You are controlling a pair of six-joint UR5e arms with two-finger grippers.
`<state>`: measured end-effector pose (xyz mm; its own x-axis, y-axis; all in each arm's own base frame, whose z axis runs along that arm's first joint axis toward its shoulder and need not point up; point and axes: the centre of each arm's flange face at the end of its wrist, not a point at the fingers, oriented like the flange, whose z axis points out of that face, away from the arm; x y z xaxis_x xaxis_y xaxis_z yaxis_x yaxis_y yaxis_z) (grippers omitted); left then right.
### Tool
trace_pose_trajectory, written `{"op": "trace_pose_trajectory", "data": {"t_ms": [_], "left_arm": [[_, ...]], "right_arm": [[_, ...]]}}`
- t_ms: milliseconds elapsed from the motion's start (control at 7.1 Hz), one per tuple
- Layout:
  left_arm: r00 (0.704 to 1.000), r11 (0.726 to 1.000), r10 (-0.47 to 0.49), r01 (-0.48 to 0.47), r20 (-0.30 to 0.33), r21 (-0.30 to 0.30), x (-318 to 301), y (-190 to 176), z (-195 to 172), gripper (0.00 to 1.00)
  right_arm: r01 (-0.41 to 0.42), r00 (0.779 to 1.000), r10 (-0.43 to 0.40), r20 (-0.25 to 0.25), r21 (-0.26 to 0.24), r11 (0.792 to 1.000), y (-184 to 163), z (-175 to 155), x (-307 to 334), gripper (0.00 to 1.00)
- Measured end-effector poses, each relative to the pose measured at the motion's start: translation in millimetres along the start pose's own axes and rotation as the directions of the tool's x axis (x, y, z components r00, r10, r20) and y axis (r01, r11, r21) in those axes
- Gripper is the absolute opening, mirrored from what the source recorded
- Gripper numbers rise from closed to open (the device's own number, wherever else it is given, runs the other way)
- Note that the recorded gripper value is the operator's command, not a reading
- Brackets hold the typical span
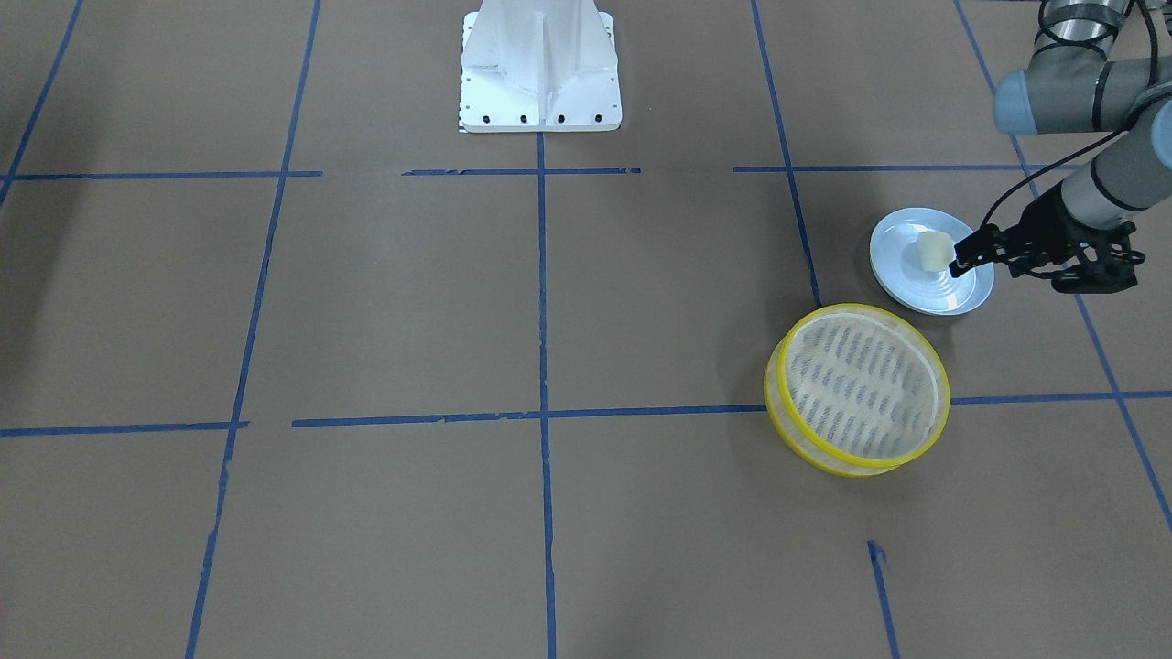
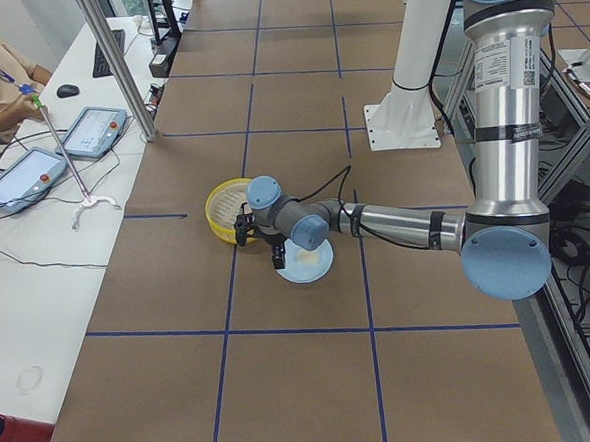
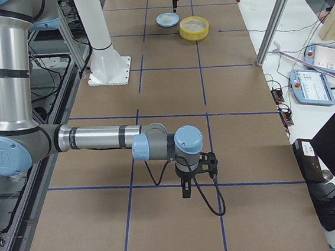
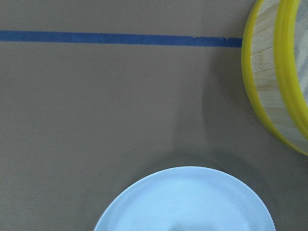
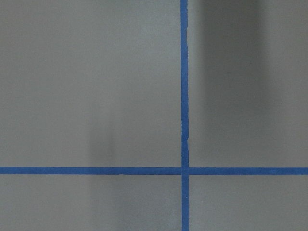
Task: Place bun in steamer
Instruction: 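Lower the left gripper over the white bun on the plate, then close the left gripper on the white bun and lift it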
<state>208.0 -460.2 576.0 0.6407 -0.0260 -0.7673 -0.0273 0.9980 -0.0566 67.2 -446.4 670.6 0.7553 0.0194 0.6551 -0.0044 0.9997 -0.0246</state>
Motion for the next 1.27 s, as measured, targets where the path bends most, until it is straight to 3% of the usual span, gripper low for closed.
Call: {"op": "trace_pose_trajectory", "data": {"t_ms": [563, 986, 1268], "left_arm": [[0.999, 0.998, -0.014, 0.016, 0.031, -0.068, 9, 24, 37, 0.82], [0.999, 0.996, -0.011, 0.014, 0.041, -0.089, 5, 33, 46, 0.55], [0.999, 0.995, -0.005, 0.009, 0.042, -0.096, 7, 35, 49, 0.53]], "right_arm": [[0.0, 1.0, 0.0, 0.0, 0.0, 1.0, 0, 0, 0, 1.0], [0.0, 1.0, 0.0, 0.0, 0.0, 1.0, 0, 0, 0, 1.0], [0.0, 1.0, 0.0, 0.0, 0.0, 1.0, 0, 0, 0, 1.0]]}}
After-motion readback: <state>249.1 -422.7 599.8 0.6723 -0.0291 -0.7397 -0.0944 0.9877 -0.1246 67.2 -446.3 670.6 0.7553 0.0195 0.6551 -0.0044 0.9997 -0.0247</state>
